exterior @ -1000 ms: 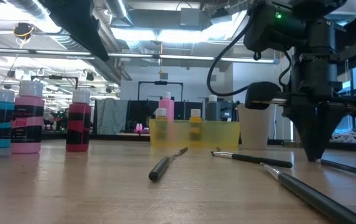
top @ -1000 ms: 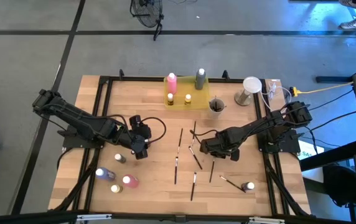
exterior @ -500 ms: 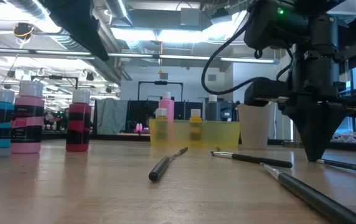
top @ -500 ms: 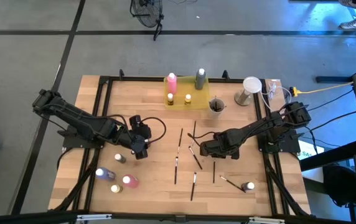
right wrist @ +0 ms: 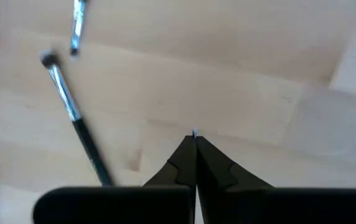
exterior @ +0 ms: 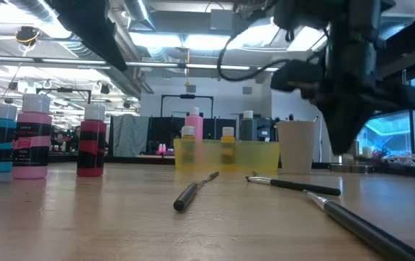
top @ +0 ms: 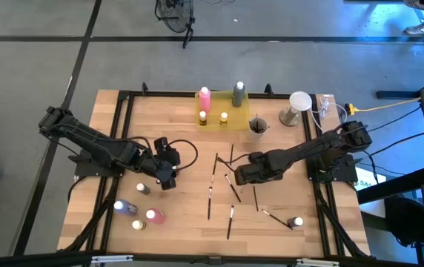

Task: Pick & Place Paint Supplies
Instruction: Put the silver paint brush into the white cup

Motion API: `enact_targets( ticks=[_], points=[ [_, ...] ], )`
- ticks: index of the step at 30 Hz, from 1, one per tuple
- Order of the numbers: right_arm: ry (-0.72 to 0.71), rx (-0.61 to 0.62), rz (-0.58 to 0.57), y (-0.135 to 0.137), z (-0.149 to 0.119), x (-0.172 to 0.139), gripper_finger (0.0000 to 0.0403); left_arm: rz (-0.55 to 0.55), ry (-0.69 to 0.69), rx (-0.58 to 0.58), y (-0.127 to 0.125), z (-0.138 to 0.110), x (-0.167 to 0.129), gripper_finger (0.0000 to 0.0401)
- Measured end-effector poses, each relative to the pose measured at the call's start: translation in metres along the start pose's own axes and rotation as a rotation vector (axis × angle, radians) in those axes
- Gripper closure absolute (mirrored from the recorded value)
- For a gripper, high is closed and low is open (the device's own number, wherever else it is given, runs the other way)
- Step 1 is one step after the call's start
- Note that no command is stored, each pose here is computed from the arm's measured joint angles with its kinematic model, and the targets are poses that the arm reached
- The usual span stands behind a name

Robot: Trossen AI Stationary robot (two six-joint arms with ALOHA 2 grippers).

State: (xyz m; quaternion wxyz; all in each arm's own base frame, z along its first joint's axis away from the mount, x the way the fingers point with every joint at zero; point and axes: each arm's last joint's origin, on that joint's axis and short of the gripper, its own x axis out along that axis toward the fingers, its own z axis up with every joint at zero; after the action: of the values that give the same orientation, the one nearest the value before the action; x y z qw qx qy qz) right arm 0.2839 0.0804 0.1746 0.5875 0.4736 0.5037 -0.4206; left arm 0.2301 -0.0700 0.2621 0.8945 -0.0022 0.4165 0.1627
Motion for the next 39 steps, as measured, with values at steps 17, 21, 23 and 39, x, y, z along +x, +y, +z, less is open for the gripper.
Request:
enact_targets(
  ticks=[17,21,23,39],
  points=[
    [-0.168,-0.265,-0.189,0.004,0.005,-0.114,0.0403,-0.011,-0.022,-0.014,-0.001,0.002,0.000,0.0183],
    [-0.273,-0.354,-0.164,0.008,0.002,-0.142,0.0403,-0.012,-0.024,-0.015,-0.001,0.003,0.000,0.0184],
    [-0.366,-0.412,-0.128,0.010,-0.003,-0.156,0.0403,-0.012,-0.024,-0.015,-0.001,0.003,0.000,0.0183],
    [-0.694,-0.583,0.244,-0.058,-0.017,-0.265,0.0403,-0.016,-0.034,-0.021,-0.002,0.004,0.000,0.0183]
  ],
)
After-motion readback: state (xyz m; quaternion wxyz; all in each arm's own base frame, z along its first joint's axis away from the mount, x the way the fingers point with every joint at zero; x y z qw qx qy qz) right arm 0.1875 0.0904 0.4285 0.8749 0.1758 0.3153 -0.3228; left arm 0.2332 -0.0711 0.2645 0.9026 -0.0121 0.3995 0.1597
